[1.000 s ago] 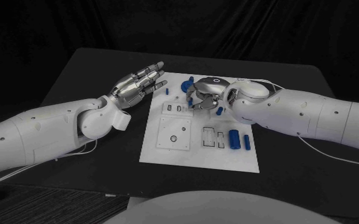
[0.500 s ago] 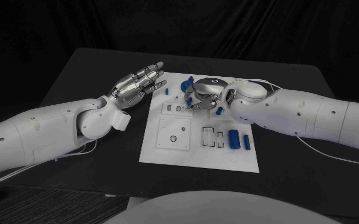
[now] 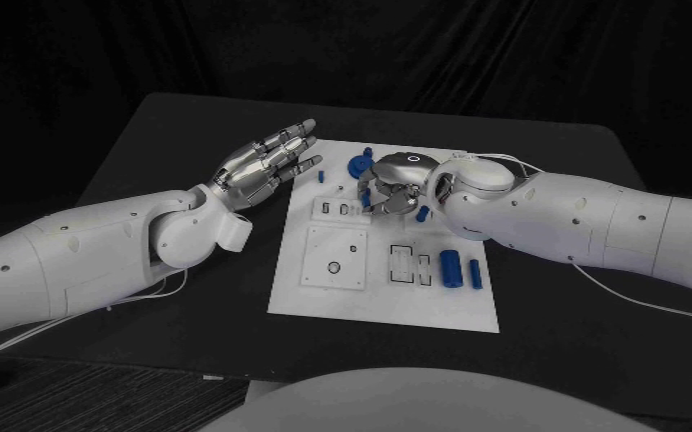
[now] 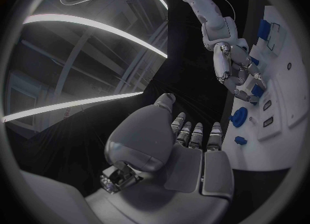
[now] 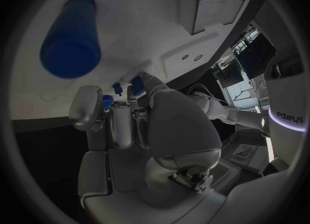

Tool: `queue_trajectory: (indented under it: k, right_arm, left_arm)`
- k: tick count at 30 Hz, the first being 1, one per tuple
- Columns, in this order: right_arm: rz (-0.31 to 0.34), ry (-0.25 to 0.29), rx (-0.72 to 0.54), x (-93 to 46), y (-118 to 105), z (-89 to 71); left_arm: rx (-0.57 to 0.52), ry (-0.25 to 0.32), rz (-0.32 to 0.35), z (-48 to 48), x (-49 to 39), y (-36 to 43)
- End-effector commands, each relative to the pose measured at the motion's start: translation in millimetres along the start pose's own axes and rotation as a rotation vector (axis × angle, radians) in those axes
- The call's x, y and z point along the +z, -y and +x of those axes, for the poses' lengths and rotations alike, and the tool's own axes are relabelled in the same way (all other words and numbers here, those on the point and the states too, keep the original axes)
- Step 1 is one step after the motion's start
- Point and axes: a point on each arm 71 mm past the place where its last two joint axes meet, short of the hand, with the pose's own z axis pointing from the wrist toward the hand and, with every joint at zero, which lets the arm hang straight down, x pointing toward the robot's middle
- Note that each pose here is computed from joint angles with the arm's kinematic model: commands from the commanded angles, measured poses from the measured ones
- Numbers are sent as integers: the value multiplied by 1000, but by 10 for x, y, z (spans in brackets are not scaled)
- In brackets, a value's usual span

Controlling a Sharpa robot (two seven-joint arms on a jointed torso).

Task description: Assemble the parts on the task board

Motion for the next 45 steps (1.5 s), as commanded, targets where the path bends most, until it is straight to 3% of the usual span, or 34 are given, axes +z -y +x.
queue_trajectory:
  k: [1,15,25,28,34,40,45]
  right_arm:
    - [14,-12,-7,-3,8,23]
    - [9,-5,-7,-11,7,21]
    - [-25,72,-10,-90,-18,-85]
    - [-34,111,-6,-151,-22,-206]
    - [-34,230,53,-365,25,-638]
    - [-10,372,133,-684,176,-1107]
    - [58,410,158,-890,317,-1322]
  left_arm:
    - [-11,-14,9,20,7,-2]
    - [-11,-13,8,14,8,-7]
    - [-1,5,17,-2,-16,8]
    - [12,25,27,-10,-31,21]
    - [93,70,48,-5,-68,75]
    - [292,121,77,22,-76,214]
    - [487,115,13,69,-39,335]
